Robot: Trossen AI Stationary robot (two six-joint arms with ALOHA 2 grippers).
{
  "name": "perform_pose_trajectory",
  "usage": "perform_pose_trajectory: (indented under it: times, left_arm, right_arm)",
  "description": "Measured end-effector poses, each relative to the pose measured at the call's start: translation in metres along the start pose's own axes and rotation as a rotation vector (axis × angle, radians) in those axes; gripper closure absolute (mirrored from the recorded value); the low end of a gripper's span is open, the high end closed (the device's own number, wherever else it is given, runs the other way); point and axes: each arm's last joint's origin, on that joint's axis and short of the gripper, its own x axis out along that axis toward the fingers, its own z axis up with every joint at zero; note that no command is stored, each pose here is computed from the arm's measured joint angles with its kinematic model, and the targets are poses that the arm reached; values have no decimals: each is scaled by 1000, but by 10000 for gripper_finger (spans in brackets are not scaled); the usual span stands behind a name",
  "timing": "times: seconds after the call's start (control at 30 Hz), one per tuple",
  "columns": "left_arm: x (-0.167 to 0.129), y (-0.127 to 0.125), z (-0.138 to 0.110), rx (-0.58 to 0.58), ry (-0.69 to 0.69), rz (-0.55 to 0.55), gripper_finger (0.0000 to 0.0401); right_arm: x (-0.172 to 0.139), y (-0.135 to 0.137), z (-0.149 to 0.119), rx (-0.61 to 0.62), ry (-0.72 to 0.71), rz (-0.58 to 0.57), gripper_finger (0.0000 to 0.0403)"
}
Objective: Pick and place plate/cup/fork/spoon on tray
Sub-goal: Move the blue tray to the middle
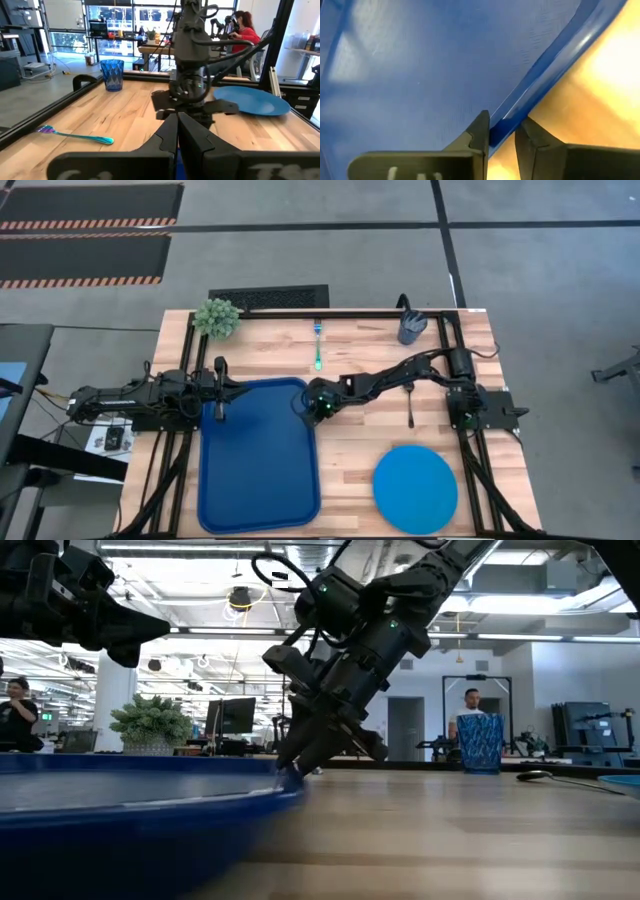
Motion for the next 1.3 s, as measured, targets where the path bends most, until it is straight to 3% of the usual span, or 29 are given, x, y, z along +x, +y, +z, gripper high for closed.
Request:
perform_pose_trajectory:
  times: [0.5,0.83,0.97,1.17,1.3]
  left_arm:
    - [0,0,0,1,0,0,401]
    - [0,0,0,1,0,0,401]
    - [0,0,0,5,0,0,401]
    - [0,0,0,7,0,0,401]
    - [0,0,0,7,0,0,401]
  right_arm:
    - [-75,-32,62,-154,-46,-9,347]
    - [-83,-57,80,-155,-51,-23,357]
    - [-87,-51,86,-246,-58,-1,357]
    - [-101,-34,107,-475,-144,30,358]
    - [-107,-30,116,-550,-177,36,360]
